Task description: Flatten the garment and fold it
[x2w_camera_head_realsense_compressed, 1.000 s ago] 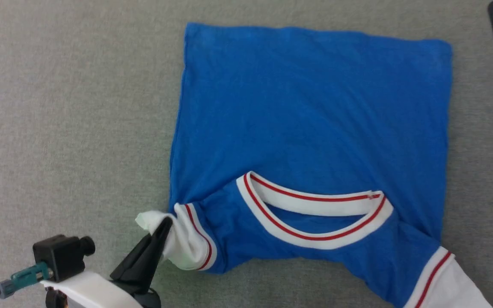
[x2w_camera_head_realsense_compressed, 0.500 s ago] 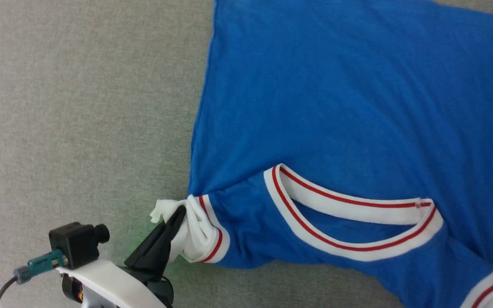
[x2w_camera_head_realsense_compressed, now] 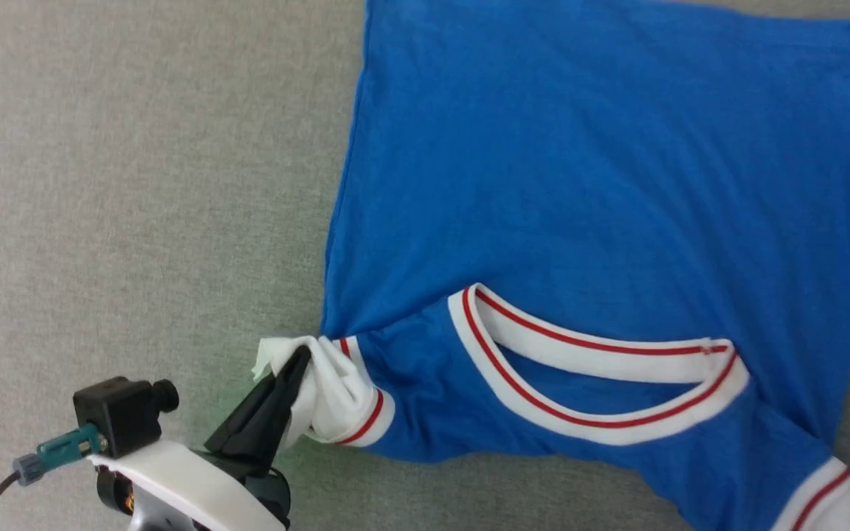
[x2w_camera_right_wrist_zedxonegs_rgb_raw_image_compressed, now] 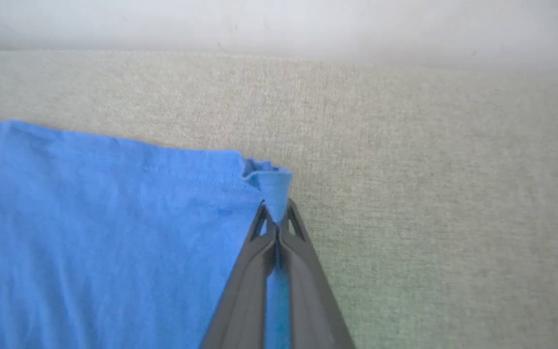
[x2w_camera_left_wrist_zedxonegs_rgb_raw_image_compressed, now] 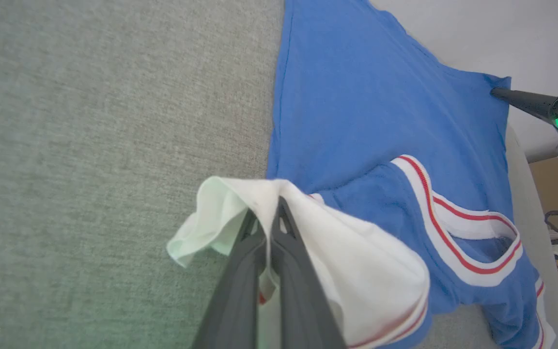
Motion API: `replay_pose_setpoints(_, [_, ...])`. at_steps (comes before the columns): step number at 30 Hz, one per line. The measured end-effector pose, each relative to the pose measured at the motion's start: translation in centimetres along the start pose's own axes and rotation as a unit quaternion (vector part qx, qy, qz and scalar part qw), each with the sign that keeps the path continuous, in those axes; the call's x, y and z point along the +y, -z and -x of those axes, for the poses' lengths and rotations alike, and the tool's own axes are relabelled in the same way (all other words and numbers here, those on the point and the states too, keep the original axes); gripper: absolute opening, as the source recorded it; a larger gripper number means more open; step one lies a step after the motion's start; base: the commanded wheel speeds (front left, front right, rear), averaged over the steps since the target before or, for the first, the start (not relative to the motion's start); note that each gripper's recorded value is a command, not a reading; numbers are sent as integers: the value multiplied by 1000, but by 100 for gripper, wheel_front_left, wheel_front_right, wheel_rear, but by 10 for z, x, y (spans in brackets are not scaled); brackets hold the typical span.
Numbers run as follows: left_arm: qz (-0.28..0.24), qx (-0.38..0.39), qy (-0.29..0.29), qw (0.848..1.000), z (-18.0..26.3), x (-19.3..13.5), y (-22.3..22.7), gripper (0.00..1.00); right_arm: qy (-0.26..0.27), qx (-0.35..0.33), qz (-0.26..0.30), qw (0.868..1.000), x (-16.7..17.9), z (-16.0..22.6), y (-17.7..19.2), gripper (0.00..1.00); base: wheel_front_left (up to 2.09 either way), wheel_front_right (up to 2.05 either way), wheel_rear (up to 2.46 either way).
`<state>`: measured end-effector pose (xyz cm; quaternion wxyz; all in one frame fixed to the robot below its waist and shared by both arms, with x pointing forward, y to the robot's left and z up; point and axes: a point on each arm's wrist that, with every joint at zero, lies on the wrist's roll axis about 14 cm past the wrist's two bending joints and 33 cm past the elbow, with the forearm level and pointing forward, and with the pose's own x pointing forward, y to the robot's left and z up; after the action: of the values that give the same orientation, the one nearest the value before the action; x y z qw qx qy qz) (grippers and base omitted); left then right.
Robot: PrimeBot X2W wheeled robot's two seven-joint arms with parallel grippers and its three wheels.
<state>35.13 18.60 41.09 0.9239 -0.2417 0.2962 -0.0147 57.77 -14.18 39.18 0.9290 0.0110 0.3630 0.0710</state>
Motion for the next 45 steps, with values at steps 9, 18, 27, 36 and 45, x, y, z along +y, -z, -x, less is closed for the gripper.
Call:
replay_pose_setpoints(9, [-19,-38,16,999,16,-12,-21,0,14,-90,-44,995,-30,76,-20,0,0,0,0])
replay_pose_setpoints(18, [-37,-35,39,998,28,-28,-21,0,114,10,-123,986,-98,181,107,0,0,0,0])
replay_pose_setpoints(27, [-54,-20,55,997,31,-40,-16,0,129,117,-179,968,-96,220,234,0,0,0,0])
replay_pose_setpoints(36, [-60,-28,74,995,39,-55,-17,0,139,61,-172,973,-96,208,244,100,0,0,0])
replay_pose_setpoints(45, [-53,-29,77,995,42,-58,-15,0,90,-77,-115,986,-78,213,104,100,0,0,0])
